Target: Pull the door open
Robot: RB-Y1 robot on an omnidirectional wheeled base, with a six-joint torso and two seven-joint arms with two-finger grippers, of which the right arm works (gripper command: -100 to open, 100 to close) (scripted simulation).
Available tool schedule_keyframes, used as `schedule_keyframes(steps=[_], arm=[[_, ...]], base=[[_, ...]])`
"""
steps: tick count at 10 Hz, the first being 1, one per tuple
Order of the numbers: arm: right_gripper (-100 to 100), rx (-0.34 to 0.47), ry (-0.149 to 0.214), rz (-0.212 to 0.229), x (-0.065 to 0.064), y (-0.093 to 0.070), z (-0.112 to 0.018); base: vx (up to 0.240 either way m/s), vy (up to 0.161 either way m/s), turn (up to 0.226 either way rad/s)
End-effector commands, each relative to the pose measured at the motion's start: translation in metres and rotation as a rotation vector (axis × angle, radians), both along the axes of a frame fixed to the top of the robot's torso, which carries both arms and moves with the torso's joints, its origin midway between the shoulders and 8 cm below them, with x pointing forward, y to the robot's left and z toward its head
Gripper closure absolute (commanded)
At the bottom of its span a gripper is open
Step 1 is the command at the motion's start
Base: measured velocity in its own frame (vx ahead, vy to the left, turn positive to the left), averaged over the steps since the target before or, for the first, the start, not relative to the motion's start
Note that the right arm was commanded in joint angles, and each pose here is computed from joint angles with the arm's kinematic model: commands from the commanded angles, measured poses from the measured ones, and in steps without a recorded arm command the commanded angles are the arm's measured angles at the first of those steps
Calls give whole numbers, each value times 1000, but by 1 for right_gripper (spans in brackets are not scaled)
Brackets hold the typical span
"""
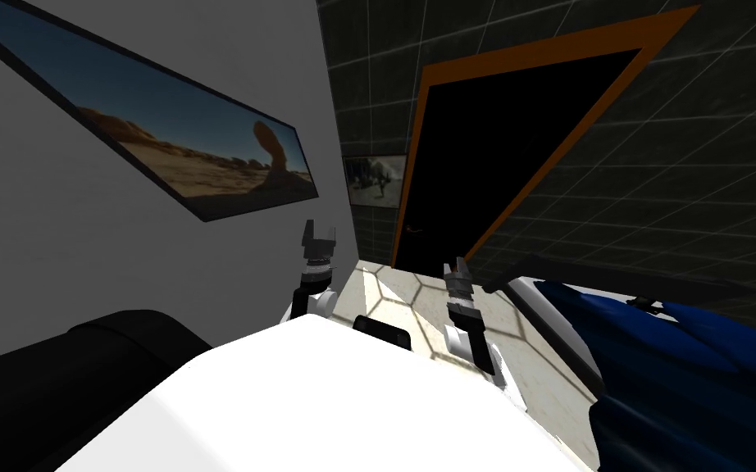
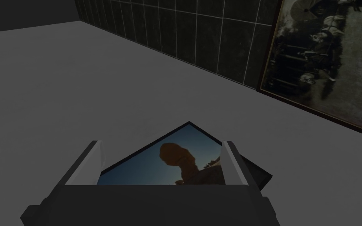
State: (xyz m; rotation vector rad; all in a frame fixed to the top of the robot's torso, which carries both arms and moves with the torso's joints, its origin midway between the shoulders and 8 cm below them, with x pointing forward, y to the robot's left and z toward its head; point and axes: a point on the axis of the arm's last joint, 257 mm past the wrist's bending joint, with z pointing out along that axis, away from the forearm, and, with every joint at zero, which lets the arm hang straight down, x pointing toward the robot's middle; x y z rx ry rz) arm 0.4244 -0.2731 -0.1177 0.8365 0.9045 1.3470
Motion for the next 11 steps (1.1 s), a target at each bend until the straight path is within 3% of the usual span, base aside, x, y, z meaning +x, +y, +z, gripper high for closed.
schedule_keyframes(steps=[1,11], arm=[[-100,-5,17,1,5,-3,-10],[-100,-33,128,1,30,-20,-75]], base=[[97,40,1],[99,39,0]])
